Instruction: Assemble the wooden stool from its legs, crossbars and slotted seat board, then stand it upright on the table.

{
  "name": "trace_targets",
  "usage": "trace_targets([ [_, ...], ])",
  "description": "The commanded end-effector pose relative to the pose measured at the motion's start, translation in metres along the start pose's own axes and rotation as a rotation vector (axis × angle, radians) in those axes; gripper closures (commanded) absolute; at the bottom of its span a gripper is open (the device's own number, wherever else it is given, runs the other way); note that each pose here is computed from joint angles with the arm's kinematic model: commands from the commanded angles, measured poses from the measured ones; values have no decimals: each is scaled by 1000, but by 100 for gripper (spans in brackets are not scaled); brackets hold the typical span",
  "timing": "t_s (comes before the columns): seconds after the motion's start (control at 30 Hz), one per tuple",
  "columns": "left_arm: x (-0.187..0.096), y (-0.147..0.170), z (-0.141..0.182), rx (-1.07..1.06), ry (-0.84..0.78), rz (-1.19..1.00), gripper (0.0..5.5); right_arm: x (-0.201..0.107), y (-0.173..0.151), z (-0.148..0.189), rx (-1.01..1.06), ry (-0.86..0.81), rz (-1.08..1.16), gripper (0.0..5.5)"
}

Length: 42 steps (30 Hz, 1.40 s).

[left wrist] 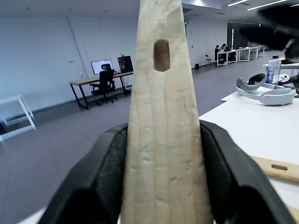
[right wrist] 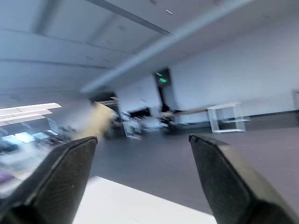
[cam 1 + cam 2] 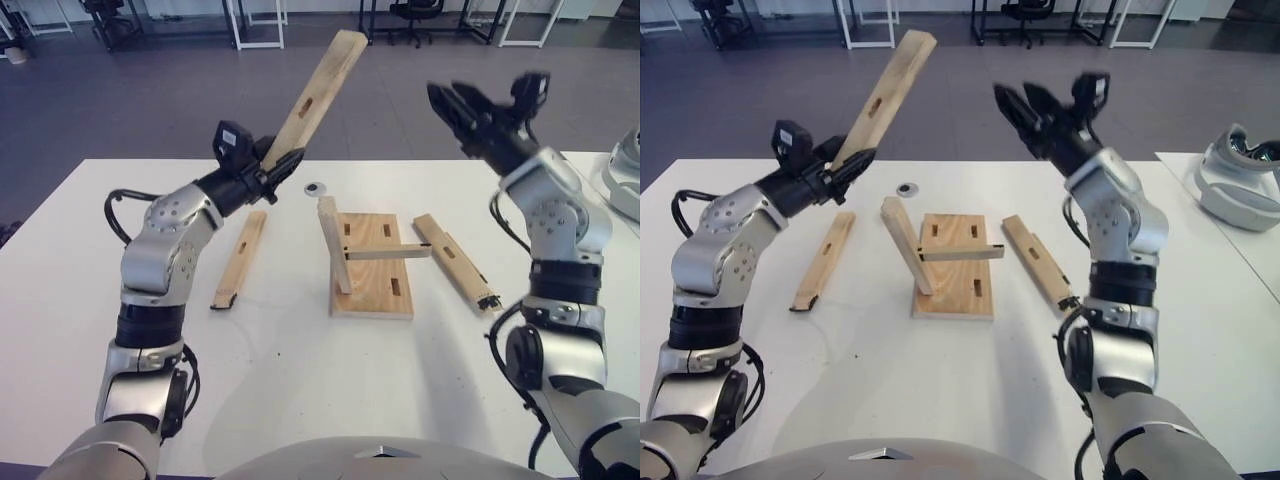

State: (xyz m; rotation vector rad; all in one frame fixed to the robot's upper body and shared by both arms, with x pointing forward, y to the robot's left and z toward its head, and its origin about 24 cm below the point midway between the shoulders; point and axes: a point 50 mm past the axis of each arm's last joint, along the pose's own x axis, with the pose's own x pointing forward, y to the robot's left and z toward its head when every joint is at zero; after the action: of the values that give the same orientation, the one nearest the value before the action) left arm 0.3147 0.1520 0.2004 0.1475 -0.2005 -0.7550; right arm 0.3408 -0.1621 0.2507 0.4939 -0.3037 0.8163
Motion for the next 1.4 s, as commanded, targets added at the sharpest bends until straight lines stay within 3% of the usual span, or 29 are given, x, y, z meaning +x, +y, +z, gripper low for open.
trace_targets([
  [0.03, 20, -8, 20, 147, -67, -119, 342, 26, 27, 12, 204, -77, 120, 181],
  [0.37, 23, -6, 30, 175, -185, -53, 342, 20, 21, 15, 348, -146, 27, 181],
  [0.67, 24, -20, 24, 241, -148, -157, 342, 25, 27, 10, 386, -113, 68, 181],
  [1.17, 21, -21, 27, 331, -148, -198, 342, 20, 19, -3, 404, -53, -18, 443],
  [1.23, 21, -20, 26, 333, -136, -191, 287, 15, 7, -2, 379, -93, -114, 449],
  [1.3, 20, -15, 23, 326, -122, -159, 254, -4, -14, -1, 285, -136, -282, 450],
  [1.4, 12, -8, 21, 287, -114, -94, 204, -60, -39, -10, 183, -132, -525, 450],
])
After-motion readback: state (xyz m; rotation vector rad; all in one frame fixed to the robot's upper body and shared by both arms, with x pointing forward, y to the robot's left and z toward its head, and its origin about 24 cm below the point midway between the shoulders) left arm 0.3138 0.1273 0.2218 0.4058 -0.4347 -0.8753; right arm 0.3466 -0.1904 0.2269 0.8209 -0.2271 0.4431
